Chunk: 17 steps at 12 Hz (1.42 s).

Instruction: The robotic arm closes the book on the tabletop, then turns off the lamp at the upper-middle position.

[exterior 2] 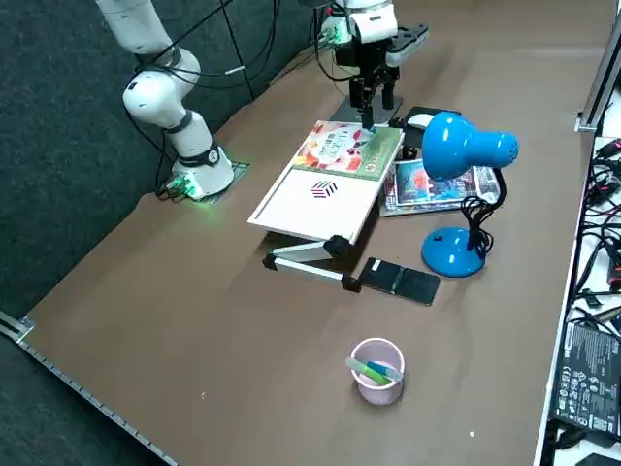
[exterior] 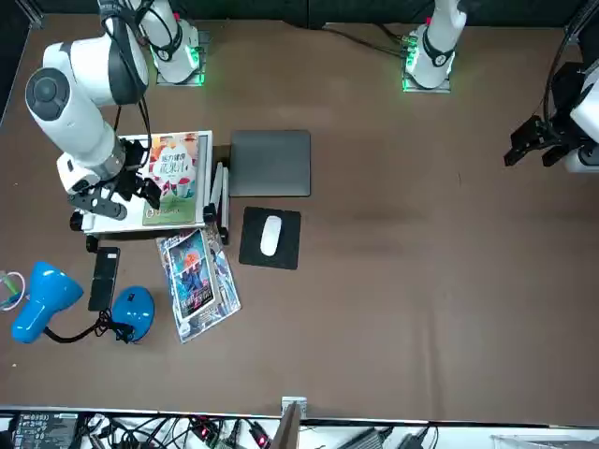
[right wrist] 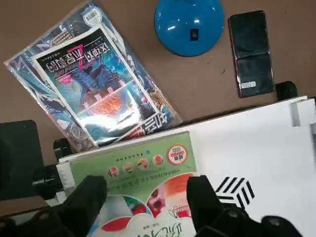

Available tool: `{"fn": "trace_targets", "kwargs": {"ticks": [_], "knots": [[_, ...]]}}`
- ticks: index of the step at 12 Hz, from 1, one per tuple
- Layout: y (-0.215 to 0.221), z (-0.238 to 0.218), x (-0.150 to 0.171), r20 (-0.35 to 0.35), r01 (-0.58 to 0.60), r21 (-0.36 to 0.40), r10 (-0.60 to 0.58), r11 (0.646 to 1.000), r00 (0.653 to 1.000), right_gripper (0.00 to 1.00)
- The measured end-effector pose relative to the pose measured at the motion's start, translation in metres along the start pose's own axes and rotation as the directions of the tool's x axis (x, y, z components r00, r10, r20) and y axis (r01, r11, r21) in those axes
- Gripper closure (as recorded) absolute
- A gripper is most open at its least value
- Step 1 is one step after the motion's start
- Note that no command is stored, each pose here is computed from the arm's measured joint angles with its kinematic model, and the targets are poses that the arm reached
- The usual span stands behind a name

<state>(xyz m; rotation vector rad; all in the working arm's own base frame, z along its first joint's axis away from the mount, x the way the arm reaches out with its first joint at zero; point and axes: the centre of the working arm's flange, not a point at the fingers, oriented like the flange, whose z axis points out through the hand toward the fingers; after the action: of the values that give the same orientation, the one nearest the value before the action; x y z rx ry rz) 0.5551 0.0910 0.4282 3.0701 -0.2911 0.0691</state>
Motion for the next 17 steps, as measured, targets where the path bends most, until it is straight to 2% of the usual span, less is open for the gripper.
{"fn": "trace_targets", "kwargs": {"ticks": [6,8,10,11,14,15,17], "knots": [[-0.003,0.012,0.006,-0.077,0.031,-0.012,-0.031,0.999,0.997,0.0],[-0.005,0.019,0.013,-0.105,0.064,-0.05,-0.069,0.997,0.992,0.04],[-0.007,0.026,0.021,-0.114,0.089,-0.088,-0.099,0.992,0.988,0.28],[-0.011,0.035,0.028,-0.121,0.082,-0.115,-0.096,0.99,0.988,0.55],[-0.022,0.04,0.049,-0.17,0.012,-0.153,-0.038,0.988,0.985,0.93],[-0.028,0.043,0.055,-0.187,-0.014,-0.164,-0.017,0.986,0.982,0.98],[-0.04,0.054,0.063,-0.217,-0.057,-0.192,0.015,0.98,0.976,0.99]]}}
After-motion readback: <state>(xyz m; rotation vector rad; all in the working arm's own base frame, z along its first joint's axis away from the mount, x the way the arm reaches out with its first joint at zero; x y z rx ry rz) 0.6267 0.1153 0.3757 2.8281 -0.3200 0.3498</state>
